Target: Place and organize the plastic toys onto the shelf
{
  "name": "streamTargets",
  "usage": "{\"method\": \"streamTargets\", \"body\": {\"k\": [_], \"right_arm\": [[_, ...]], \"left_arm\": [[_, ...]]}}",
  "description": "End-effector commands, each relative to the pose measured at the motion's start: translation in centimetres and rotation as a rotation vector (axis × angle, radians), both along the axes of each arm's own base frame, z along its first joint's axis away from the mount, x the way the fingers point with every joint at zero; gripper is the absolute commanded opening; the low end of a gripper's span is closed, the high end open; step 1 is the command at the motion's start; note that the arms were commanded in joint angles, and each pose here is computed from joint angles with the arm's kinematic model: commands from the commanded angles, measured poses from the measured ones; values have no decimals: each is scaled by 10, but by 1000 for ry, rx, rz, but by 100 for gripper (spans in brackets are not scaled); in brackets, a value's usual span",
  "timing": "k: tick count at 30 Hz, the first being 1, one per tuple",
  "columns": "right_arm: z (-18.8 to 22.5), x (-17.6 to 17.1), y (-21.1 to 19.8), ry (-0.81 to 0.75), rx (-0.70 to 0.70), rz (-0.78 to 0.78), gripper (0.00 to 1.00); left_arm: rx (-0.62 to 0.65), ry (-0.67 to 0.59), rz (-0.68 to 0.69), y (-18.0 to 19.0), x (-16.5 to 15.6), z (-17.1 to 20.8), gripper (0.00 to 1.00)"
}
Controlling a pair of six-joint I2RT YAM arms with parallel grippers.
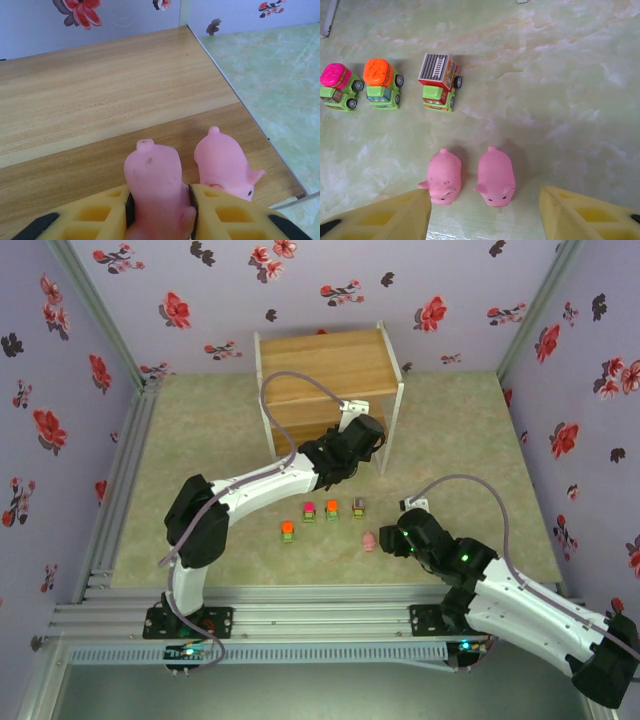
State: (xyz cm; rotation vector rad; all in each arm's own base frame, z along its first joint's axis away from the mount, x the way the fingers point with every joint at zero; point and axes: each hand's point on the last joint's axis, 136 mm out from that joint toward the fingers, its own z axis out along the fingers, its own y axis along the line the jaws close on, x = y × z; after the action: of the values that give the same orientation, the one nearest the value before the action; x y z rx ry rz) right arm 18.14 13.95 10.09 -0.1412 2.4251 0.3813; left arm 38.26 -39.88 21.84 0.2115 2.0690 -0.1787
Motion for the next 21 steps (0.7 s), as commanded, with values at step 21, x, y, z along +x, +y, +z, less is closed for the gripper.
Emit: {"method": "streamTargets", "body": {"k": [21], "right_arm": [[-3, -1, -3, 0, -14, -7, 60]], "left_arm": [[1, -21, 30, 2, -2, -18, 33]]}}
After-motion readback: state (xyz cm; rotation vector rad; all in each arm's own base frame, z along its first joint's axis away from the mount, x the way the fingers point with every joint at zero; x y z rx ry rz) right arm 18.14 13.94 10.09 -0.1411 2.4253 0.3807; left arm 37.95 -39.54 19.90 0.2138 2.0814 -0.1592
